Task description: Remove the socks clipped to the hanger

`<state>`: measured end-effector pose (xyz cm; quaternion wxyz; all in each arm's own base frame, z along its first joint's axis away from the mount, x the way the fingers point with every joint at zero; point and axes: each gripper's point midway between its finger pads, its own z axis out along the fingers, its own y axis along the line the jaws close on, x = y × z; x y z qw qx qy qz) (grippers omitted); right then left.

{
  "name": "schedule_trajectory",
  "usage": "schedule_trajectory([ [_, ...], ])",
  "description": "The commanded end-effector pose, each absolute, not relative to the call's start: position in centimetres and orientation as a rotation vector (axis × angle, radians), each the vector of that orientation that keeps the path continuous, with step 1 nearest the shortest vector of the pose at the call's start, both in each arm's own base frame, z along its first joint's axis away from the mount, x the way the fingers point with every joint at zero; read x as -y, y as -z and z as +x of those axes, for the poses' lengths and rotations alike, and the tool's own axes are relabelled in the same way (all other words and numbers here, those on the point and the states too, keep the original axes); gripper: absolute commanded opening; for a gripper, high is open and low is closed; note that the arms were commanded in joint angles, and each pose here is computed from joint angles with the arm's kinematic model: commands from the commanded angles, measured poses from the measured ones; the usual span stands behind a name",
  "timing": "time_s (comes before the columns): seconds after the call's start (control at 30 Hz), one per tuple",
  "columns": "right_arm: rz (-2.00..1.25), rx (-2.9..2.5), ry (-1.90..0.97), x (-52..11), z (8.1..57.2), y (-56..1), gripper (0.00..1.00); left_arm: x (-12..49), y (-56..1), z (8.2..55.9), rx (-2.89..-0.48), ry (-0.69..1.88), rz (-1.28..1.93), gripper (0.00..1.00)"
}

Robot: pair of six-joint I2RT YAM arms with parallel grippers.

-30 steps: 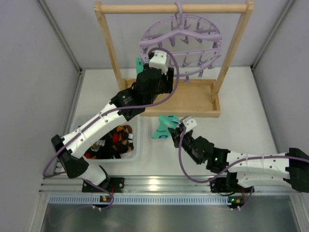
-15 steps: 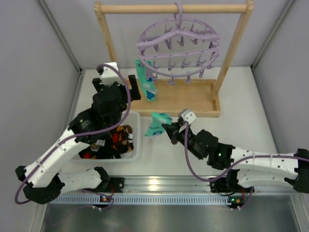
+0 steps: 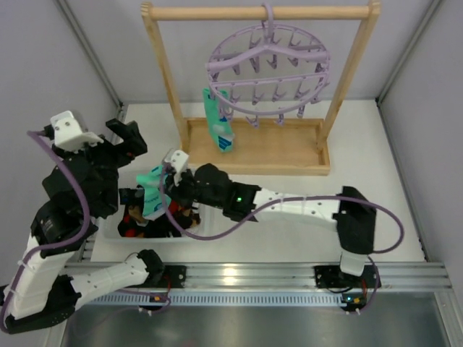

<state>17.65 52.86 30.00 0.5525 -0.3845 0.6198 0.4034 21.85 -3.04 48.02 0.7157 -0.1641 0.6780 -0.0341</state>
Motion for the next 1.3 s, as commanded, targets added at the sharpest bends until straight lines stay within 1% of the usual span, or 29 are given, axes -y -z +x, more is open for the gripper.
schedule_trajectory([
  [0.0, -1.080, -1.597, -1.005, -57.1, 16.3, -23.5, 0.00, 0.7, -48.2, 20.7, -1.488, 0.018, -0.400, 0.99],
  [0.03, -1.123, -1.688, -0.947, -58.0, 16.8, -18.8, 0.00, 0.7, -48.2, 20.6, -1.488, 0.022, -0.398, 0.99],
  [0.07, -1.131, -1.722, -0.931, -58.6, 17.0, -17.4, 0.00, 0.7, -48.1, 20.6, -1.489, 0.023, -0.395, 0.99],
  [0.1, -1.115, -1.728, -0.927, -59.6, 18.0, -17.8, 0.00, 0.8, -47.9, 20.7, -1.495, 0.017, -0.387, 0.99],
  [0.13, -1.111, -1.754, -0.909, -60.1, 18.6, -16.6, 0.00, 0.8, -47.8, 20.7, -1.496, 0.014, -0.388, 0.99],
  [0.17, -1.122, -1.843, -0.870, -60.0, 19.0, -13.4, 0.00, 0.9, -47.4, 20.8, -1.502, 0.011, -0.385, 0.98],
  [0.27, -1.064, -1.966, -0.835, -58.8, 21.0, -9.5, 0.00, 1.2, -46.6, 20.6, -1.514, 0.038, -0.364, 0.98],
  [0.3, -1.061, -1.980, -0.834, -58.6, 20.9, -9.0, 0.00, 1.1, -46.4, 20.5, -1.512, 0.045, -0.369, 0.98],
  [0.33, -1.056, -1.992, -0.827, -58.3, 21.1, -8.6, 0.02, 1.1, -46.2, 20.4, -1.512, 0.055, -0.368, 0.98],
  [0.43, -1.058, -1.987, -0.826, -57.8, 21.0, -8.9, 0.07, 1.2, -45.4, 20.2, -1.517, 0.082, -0.363, 0.99],
  [0.5, -1.051, -1.959, -0.839, -57.6, 20.9, -10.4, 0.13, 1.7, -44.7, 20.3, -1.529, 0.094, -0.344, 0.99],
  [0.53, -1.054, -1.950, -0.847, -57.5, 20.8, -10.9, 0.21, 1.9, -44.4, 20.4, -1.541, 0.090, -0.338, 0.99],
  [0.6, -1.040, -1.915, -0.871, -57.0, 20.6, -13.1, 0.29, 2.2, -43.9, 20.5, -1.556, 0.087, -0.326, 0.99],
  [0.63, -1.037, -1.896, -0.889, -57.0, 20.4, -14.0, 0.37, 2.3, -43.8, 20.6, -1.558, 0.088, -0.322, 0.98],
  [0.67, -1.029, -1.864, -0.913, -56.7, 20.1, -16.0, 0.44, 2.3, -43.7, 20.6, -1.559, 0.090, -0.323, 0.99],
  [0.7, -1.029, -1.858, -0.921, -56.3, 19.9, -16.5, 0.48, 2.6, -43.5, 20.7, -1.566, 0.092, -0.312, 0.99],
  [0.73, -1.022, -1.829, -0.948, -55.9, 19.6, -18.5, 0.56, 2.6, -43.4, 20.6, -1.567, 0.101, -0.308, 0.98],
  [0.8, -1.007, -1.791, -0.976, -55.4, 19.3, -20.1, 0.68, 2.9, -43.2, 20.6, -1.572, 0.116, -0.295, 0.98],
  [0.83, -0.986, -1.751, -0.997, -54.8, 19.1, -22.4, 0.73, 3.2, -43.1, 20.4, -1.573, 0.144, -0.282, 0.99],
  [0.9, -0.975, -1.738, -1.003, -53.7, 18.9, -23.4, 0.74, 3.9, -42.6, 20.5, -1.586, 0.166, -0.256, 0.99],
  [0.93, -0.952, -1.702, -1.017, -52.7, 18.8, -25.5, 0.77, 4.5, -42.4, 20.3, -1.592, 0.207, -0.228, 0.99],
  [1.0, -0.936, -1.701, -1.002, -51.1, 18.8, -25.6, 0.80, 5.5, -41.7, 20.4, -1.611, 0.237, -0.187, 0.99],
  [1.03, -0.899, -1.668, -1.010, -49.8, 18.9, -27.6, 0.82, 6.2, -41.5, 20.2, -1.619, 0.274, -0.154, 0.99],
  [1.07, -0.893, -1.687, -0.998, -48.8, 18.9, -26.5, 0.84, 6.6, -40.9, 20.2, -1.632, 0.280, -0.133, 0.98],
  [1.13, -0.849, -1.690, -0.977, -46.8, 19.8, -26.7, 0.88, 6.7, -40.5, 20.0, -1.637, 0.290, -0.118, 0.98],
  [1.23, -0.737, -1.698, -0.892, -42.4, 21.9, -26.8, 0.91, 7.3, -39.4, 19.5, -1.650, 0.325, -0.072, 0.98],
  [1.27, -0.729, -1.733, -0.864, -41.2, 22.4, -25.0, 0.91, 7.8, -38.7, 19.4, -1.663, 0.342, -0.040, 0.98],
])
